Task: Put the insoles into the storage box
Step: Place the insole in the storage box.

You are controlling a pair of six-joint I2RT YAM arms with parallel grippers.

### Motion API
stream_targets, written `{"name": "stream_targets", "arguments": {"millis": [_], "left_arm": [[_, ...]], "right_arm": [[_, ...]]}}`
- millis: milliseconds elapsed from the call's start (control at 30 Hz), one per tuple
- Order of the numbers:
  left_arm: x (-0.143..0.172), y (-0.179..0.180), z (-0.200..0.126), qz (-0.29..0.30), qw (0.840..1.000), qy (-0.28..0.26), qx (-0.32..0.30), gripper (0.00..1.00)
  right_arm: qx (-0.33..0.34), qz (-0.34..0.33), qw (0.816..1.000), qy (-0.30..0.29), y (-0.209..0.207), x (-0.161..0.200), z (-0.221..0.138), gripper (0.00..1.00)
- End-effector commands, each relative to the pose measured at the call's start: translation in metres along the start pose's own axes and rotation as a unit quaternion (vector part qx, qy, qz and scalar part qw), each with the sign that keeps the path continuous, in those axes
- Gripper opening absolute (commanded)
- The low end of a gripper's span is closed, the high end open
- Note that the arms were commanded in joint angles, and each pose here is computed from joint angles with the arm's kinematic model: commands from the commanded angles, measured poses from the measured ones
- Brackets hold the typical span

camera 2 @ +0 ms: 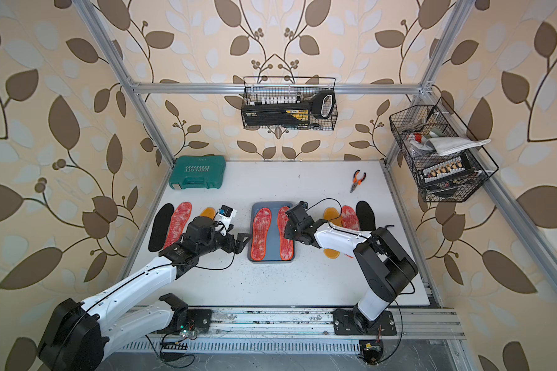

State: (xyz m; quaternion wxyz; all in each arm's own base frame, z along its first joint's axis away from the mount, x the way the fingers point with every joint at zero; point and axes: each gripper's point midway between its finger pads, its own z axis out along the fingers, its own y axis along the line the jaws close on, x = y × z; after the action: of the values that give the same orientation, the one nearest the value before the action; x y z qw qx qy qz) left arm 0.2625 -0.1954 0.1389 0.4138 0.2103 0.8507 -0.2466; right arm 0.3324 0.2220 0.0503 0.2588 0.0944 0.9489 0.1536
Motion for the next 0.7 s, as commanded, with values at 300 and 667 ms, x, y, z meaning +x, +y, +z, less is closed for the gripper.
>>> {"name": "stream_targets", "arguments": {"millis": [300, 667], "left_arm": [[-0.009, 0.003, -0.004, 0.000, 1.000, -0.013, -0.016, 0.99], [-0.010, 0.077, -0.056, -0.132, 0.966, -0.051, -0.215, 0.99]], "right_arm": [[-0.024, -0.033, 0.999, -0.025, 0.014, -0.021, -0.038, 0.26], [-0.018, -0.168, 0.978, -0.122, 0.004, -0.049, -0.109, 0.47]]}}
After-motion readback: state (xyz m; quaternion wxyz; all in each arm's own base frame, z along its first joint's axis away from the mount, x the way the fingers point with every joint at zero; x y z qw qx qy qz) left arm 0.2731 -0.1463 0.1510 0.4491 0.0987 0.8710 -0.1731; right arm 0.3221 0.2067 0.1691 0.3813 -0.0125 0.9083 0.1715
